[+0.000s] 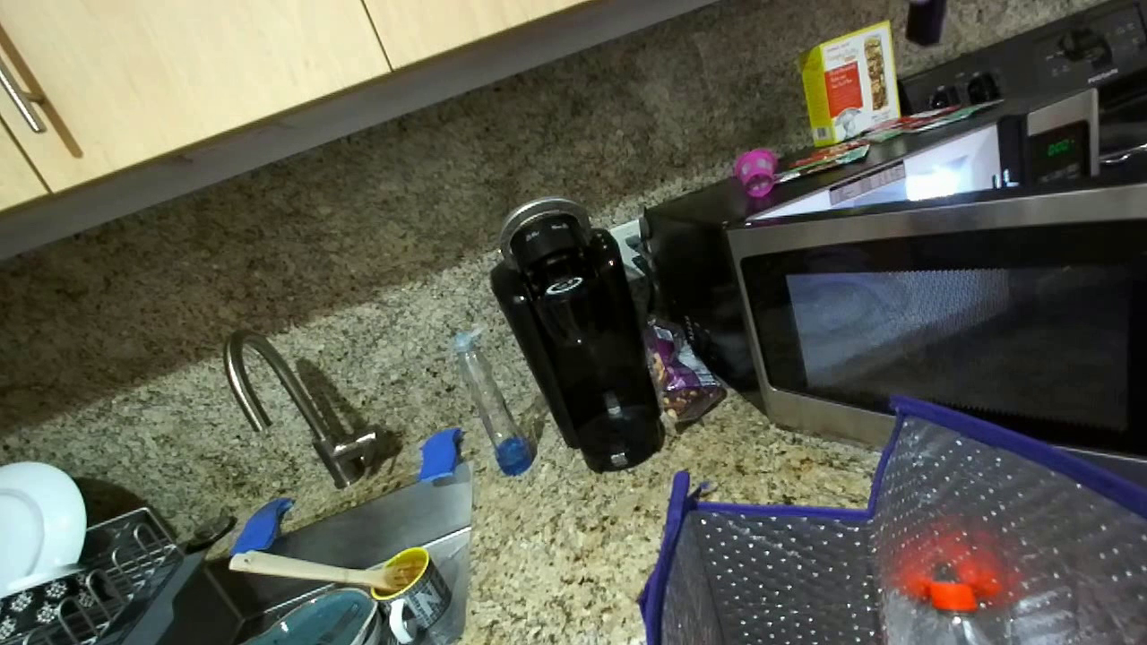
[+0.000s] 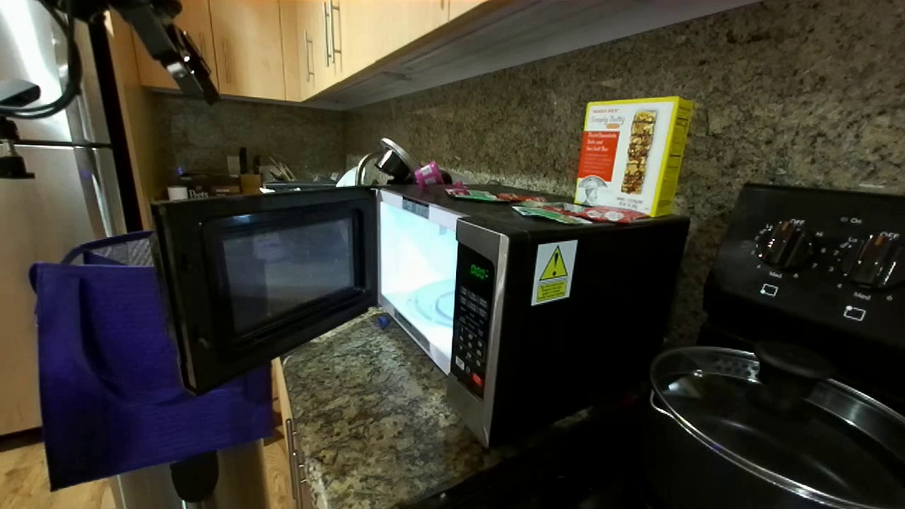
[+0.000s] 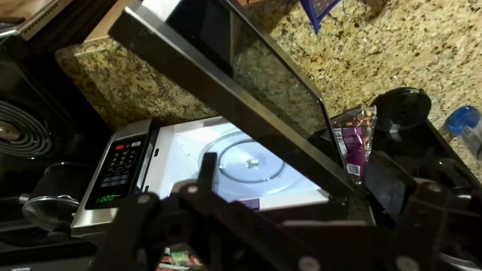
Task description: Pick up the bottle and put it in the bag
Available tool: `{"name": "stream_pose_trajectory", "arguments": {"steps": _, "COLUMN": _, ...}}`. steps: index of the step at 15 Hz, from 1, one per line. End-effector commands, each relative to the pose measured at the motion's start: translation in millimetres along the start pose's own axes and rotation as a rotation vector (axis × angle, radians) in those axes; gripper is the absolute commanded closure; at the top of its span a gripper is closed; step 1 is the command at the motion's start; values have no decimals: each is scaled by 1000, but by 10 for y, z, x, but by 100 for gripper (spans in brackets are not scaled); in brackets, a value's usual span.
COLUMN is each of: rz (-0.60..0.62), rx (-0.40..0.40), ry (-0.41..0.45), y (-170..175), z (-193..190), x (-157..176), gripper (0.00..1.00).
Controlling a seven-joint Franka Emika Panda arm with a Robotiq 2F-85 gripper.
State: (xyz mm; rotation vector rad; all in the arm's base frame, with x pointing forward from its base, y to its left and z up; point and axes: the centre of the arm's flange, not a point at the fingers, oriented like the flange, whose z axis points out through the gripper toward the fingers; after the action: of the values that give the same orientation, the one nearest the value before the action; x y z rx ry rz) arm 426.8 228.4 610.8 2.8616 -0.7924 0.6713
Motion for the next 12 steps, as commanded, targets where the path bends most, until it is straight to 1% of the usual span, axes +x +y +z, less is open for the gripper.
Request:
{"name": "stream_pose_trajectory", "arguments": {"steps": 1, "rz": -75, "rx": 63, "ry": -79, "y": 245, "z": -118, "x": 413, "gripper": 0}}
{"name": "stream_pose_trajectory", "arguments": {"steps": 2, "rz": -106, "rx": 96, "ry": -99, "y": 295, "z": -86, "x": 483, "gripper": 0}}
{"name": "stream_pose_trajectory", "arguments": {"steps": 3, "rz": -116, "rx": 111, "ry": -123, "y": 327, "z": -39, "x": 543, "gripper": 0}}
{"name": "stream_pose_trajectory", "arguments": {"steps": 5, "rz": -133, "rx": 101, "ry": -176, "y": 417, "z": 43, "x": 602, "gripper": 0}}
{"name": "stream_pose_trajectory", "arguments": {"steps": 10, "rz": -37, "rx": -75, "ry": -215, "y": 673, "z": 131, "x": 624, "gripper": 0}}
{"name": "stream_pose_trajectory", "arguments": {"steps": 12, "rz": -17, "rx": -94, "ry": -226, "y": 754, "z": 157, "x": 625, "gripper": 0}}
